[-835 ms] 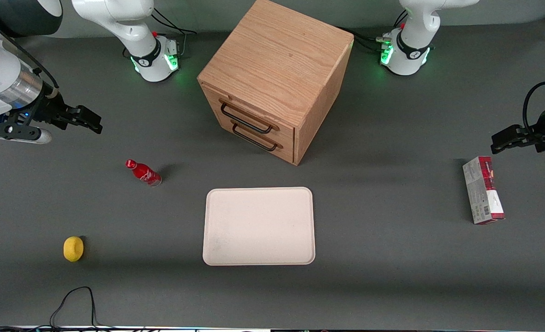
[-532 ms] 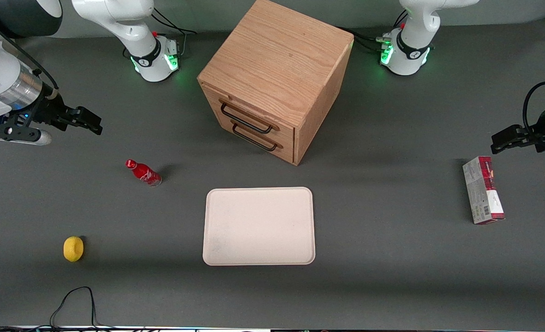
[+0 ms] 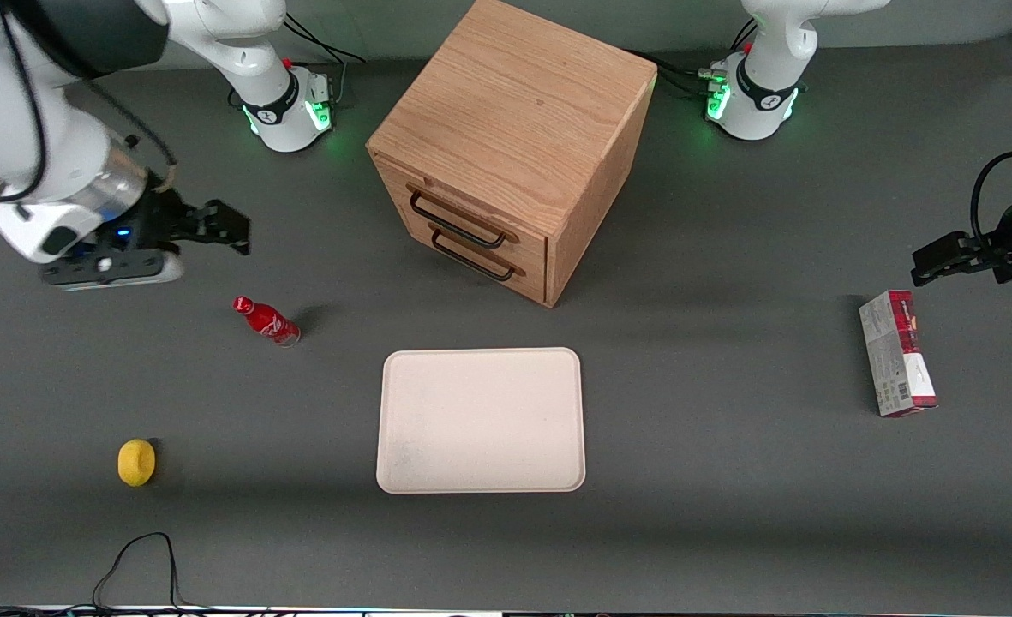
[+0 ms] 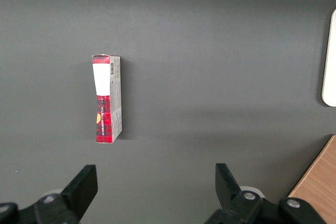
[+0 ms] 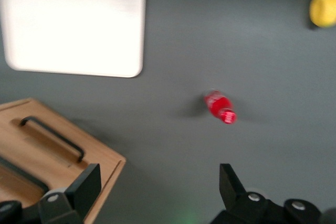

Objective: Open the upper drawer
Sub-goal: 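Move the right gripper toward the black handle of the upper drawer, then hook the right gripper onto the upper drawer's black handle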

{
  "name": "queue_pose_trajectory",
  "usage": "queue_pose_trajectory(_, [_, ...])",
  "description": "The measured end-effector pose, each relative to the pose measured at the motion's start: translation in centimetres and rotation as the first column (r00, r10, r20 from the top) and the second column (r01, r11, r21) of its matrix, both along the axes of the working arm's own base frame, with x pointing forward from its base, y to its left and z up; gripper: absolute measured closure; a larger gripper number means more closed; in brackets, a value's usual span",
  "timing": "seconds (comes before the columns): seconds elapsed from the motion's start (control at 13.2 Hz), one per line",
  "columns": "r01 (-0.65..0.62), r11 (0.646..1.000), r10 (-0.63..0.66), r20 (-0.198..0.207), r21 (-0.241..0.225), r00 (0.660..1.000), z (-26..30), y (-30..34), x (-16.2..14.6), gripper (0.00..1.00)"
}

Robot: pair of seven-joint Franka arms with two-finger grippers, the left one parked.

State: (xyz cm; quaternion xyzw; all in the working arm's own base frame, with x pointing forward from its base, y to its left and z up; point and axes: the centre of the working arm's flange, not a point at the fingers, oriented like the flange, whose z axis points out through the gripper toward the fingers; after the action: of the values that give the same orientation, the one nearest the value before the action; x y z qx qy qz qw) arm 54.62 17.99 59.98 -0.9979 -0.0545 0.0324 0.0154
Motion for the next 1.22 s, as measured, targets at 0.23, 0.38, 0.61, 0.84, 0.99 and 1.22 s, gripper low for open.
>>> queue_pose_trajectory(0.23, [-0.124, 0.992, 0.124, 0.001, 0.022, 0.992, 0.2, 6.0, -1.6, 0.0])
queue_pose_trajectory(0.38, [-0.21, 0.977, 0.21, 0.004, 0.041, 0.978, 0.3, 9.5, -2.8, 0.0])
queue_pose_trajectory(0.61, [-0.395, 0.916, 0.396, 0.006, 0.072, 0.918, 0.2, 14.1, -4.9, 0.0])
queue_pose_trajectory(0.84, [-0.506, 0.856, 0.512, -0.03, 0.106, 0.859, -1.5, 17.4, -6.4, 0.0])
queue_pose_trajectory(0.99, [-0.568, 0.813, 0.577, -0.047, 0.126, 0.815, -2.6, 18.4, -6.8, 0.0])
queue_pose_trajectory(1.22, [-0.631, 0.76, 0.646, -0.073, 0.157, 0.76, -5.2, 19.1, -6.4, 0.0])
